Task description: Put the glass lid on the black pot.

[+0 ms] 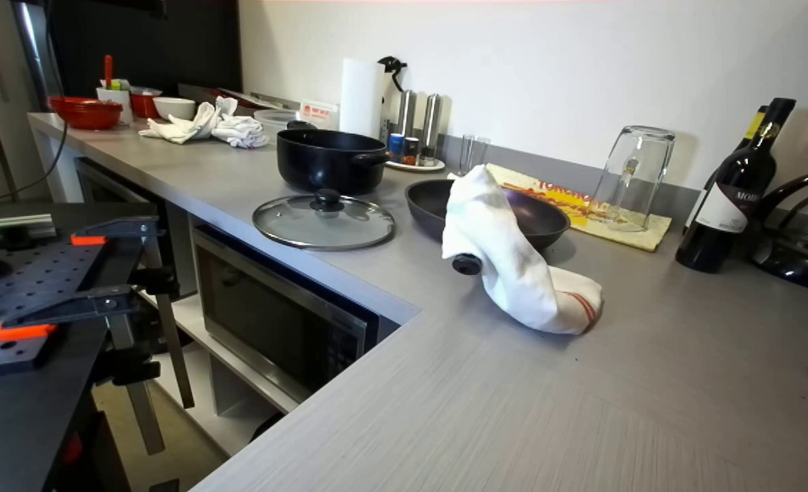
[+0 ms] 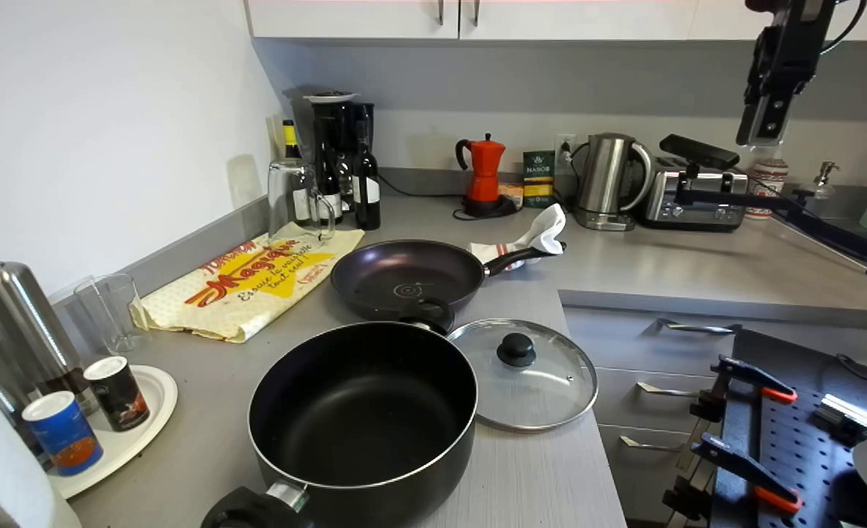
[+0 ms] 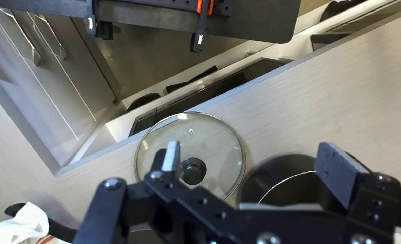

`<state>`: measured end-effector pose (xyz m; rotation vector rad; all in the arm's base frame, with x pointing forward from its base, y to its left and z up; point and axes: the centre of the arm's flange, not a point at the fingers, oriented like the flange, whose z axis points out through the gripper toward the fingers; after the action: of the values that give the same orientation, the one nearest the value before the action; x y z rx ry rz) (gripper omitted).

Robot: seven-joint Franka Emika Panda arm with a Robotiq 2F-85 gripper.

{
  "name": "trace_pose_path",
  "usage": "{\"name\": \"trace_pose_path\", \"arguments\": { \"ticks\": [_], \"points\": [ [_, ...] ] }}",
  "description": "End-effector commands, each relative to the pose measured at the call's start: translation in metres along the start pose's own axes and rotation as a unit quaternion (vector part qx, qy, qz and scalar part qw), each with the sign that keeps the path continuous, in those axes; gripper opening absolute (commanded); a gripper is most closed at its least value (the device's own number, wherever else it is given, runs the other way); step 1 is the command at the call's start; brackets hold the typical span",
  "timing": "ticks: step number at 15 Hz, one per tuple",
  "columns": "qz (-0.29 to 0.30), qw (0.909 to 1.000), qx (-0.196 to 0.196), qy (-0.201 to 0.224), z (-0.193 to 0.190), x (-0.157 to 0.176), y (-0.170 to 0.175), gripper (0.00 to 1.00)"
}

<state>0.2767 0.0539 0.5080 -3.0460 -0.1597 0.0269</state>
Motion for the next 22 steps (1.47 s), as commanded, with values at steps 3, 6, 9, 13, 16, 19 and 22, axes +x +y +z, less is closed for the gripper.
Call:
{"name": "trace_pose_path", "arguments": {
  "ticks": [3, 6, 9, 13, 16, 19, 22],
  "points": [
    [0.022, 0.9987, -0.012, -0.043, 0.044, 0.061, 0.015, 1.0],
    [0.033, 0.9976, -0.018, -0.059, 0.082, 0.1, 0.03, 1.0],
    [0.045, 0.9958, -0.018, -0.078, 0.121, 0.136, 0.041, 1.0],
    [0.053, 0.9932, -0.015, -0.103, 0.164, 0.178, 0.047, 1.0],
    [0.058, 0.991, -0.016, -0.12, 0.192, 0.205, 0.049, 1.0],
    [0.069, 0.9881, -0.017, -0.136, 0.222, 0.229, 0.051, 1.0],
    [0.072, 0.9857, -0.015, -0.151, 0.246, 0.242, 0.049, 1.0]
  ]
}}
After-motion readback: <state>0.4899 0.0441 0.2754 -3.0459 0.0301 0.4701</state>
